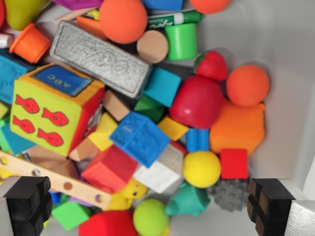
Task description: Pick an object from the bin
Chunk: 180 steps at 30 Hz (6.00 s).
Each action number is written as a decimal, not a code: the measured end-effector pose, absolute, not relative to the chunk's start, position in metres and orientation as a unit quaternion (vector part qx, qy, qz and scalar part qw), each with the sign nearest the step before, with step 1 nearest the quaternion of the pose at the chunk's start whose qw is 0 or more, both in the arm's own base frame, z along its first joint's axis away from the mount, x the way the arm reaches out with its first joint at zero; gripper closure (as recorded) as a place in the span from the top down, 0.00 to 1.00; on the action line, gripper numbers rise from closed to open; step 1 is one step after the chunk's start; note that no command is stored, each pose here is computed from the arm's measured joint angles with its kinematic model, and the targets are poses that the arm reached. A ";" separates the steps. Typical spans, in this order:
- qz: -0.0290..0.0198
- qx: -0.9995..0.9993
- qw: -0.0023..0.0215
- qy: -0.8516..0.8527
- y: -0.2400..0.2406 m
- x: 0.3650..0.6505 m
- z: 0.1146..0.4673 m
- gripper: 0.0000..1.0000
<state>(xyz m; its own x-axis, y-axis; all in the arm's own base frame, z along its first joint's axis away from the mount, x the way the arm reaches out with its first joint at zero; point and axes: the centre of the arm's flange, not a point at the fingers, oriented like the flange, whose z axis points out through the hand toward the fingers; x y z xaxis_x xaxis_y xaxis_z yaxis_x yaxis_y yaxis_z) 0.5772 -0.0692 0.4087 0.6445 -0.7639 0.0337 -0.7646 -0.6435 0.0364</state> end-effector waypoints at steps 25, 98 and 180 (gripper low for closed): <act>0.006 0.900 0.024 -0.436 -0.060 0.576 0.398 1.00; -0.002 0.809 0.003 -0.587 0.041 0.571 0.203 0.00; -0.001 0.809 -0.001 -0.587 0.041 0.571 0.346 0.00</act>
